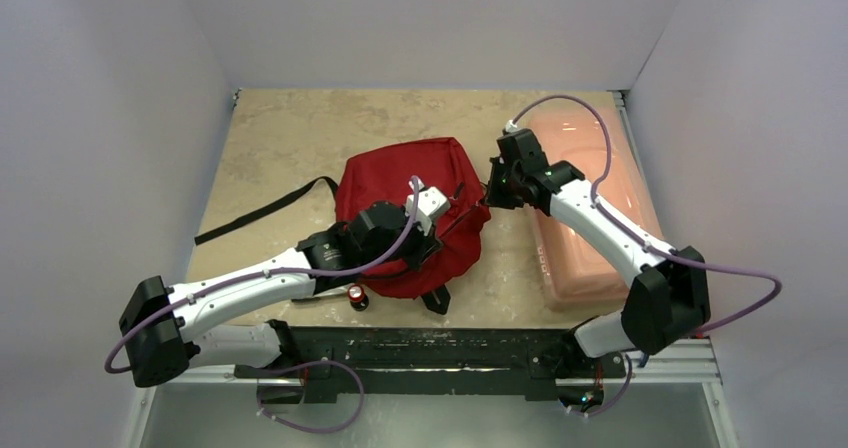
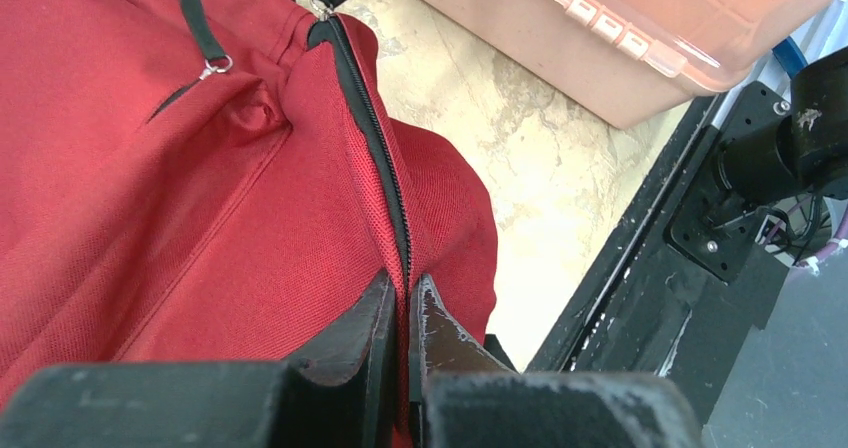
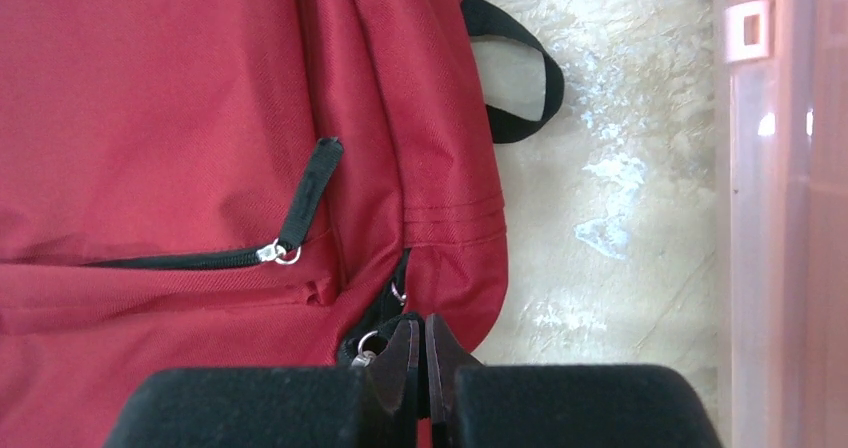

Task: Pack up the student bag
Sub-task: Zip the student bag at the center of the board.

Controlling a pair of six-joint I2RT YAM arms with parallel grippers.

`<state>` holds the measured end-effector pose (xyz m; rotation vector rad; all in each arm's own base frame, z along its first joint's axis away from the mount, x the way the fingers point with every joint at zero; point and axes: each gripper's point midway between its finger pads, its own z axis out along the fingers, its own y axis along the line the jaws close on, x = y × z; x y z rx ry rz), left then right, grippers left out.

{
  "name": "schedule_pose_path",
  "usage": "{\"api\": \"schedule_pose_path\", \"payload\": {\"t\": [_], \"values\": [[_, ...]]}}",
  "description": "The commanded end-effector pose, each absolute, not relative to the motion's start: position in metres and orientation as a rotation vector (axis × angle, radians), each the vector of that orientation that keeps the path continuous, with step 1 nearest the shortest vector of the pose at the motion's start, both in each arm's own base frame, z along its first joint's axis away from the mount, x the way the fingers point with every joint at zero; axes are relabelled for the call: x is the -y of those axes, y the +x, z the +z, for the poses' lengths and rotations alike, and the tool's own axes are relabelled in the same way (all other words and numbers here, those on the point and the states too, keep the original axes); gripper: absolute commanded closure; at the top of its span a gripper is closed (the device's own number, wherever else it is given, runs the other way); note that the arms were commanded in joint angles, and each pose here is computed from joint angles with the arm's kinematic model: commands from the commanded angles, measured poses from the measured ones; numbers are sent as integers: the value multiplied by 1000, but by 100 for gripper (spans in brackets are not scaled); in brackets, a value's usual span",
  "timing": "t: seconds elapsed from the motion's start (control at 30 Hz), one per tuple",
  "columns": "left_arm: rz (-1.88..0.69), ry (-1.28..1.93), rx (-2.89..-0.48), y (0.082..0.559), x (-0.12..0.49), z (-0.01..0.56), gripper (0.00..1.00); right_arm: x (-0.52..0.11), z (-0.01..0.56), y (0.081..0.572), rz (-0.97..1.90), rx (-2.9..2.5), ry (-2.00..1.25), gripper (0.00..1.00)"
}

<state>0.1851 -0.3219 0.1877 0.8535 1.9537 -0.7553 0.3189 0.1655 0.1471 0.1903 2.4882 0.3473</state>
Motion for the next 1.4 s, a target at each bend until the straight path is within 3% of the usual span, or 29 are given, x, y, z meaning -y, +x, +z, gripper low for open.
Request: {"api": "schedule_pose_path", "payload": {"t": [0.0, 0.2, 0.27, 0.4, 0.57, 0.93, 1.37], "values": [[-922, 998, -1935, 143, 321, 195, 100, -50, 168, 390, -278, -2205, 402, 100], [-984, 994, -1908, 141, 332, 206, 100, -64, 194, 394, -172, -2175, 328, 100], [-965, 983, -1974, 144, 335, 202, 100, -82, 207, 386, -17, -2164, 268, 100], [-962, 907, -2053, 154, 349, 191, 63, -111, 216, 366, 221, -2144, 145, 100], [-913, 808, -2128, 171, 360, 193, 45, -130, 206, 341, 374, -2181, 56, 100], [-877, 507, -1993, 212, 346, 234, 39, -141, 203, 300, 530, -2158, -12, 100], [-1132, 734, -2105, 188, 430, 207, 31, -147, 197, 277, 616, -2171, -39, 100]]}}
